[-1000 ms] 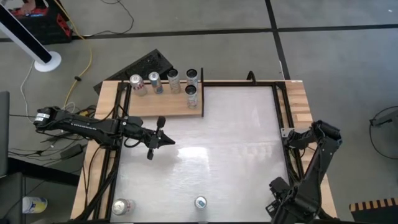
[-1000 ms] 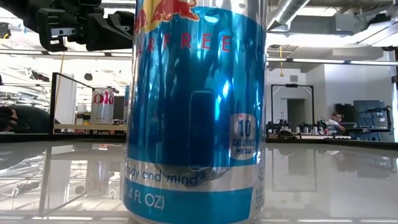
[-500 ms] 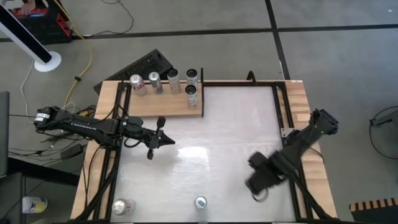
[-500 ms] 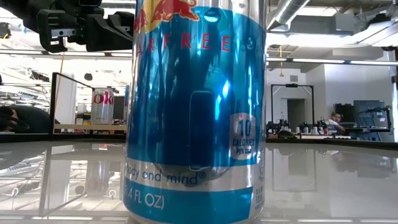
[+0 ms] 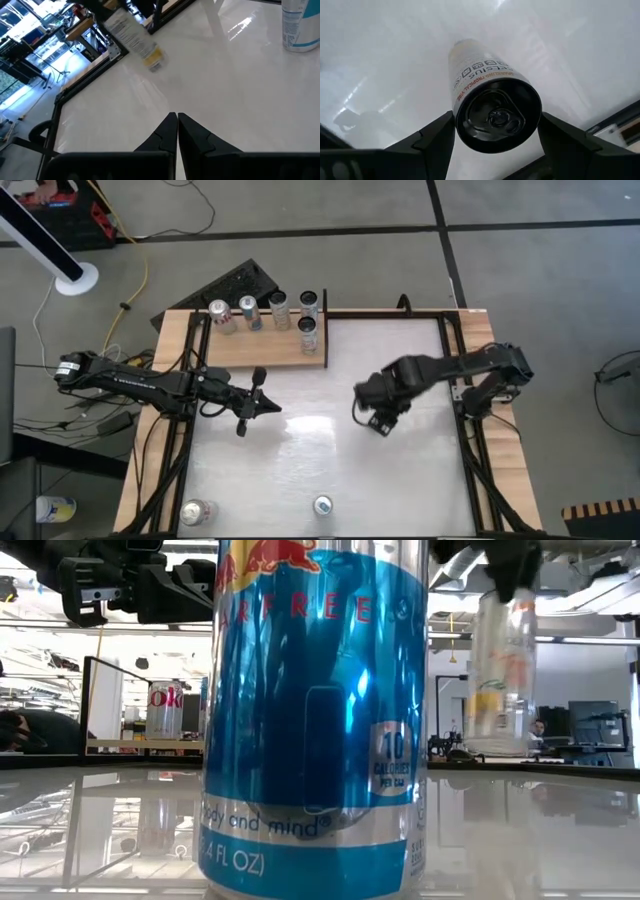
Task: Place canned beverage on shelf
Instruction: Put the tropical vibe celsius soda can aligned with the other tropical vibe celsius soda can on the shelf
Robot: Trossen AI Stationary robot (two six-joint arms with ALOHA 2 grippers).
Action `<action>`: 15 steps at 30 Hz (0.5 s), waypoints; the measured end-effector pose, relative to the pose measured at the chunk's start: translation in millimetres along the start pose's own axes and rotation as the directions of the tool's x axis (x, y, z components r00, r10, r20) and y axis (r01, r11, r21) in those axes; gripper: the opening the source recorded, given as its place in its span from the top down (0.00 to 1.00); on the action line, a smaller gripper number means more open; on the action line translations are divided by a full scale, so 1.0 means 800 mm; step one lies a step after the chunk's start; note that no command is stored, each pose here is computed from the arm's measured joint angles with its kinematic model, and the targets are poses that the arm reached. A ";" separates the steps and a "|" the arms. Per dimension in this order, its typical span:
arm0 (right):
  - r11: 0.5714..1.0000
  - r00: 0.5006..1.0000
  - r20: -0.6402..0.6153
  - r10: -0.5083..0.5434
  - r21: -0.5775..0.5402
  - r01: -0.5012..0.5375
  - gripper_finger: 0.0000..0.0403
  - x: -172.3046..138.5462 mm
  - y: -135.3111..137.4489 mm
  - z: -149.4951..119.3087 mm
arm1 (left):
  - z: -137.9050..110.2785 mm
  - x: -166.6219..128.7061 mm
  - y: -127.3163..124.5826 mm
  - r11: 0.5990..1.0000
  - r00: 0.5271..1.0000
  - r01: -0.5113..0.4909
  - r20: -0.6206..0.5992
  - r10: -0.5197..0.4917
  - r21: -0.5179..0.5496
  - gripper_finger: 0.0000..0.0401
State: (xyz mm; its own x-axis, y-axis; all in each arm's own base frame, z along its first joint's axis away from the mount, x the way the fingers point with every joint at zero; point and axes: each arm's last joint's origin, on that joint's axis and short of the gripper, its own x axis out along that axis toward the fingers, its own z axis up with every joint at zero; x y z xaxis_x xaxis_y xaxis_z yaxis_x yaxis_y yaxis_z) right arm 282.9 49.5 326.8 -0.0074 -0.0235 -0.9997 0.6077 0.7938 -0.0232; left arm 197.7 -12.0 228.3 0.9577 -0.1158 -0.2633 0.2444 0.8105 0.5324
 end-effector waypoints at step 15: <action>0.998 0.996 0.052 -0.068 -0.016 0.069 0.30 0.001 -0.052 0.047 | -0.002 0.000 -0.001 1.000 1.000 0.012 -0.018 -0.012 -0.001 1.00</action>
State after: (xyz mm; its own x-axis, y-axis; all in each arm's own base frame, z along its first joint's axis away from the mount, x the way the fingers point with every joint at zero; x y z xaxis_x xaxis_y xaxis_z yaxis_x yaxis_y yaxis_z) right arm 287.7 -6.5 326.9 -0.0076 -0.1086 -0.9941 0.5929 0.8000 -0.0920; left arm 197.1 -11.9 226.3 0.9518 -0.1156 -0.2839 0.2559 0.8097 0.5281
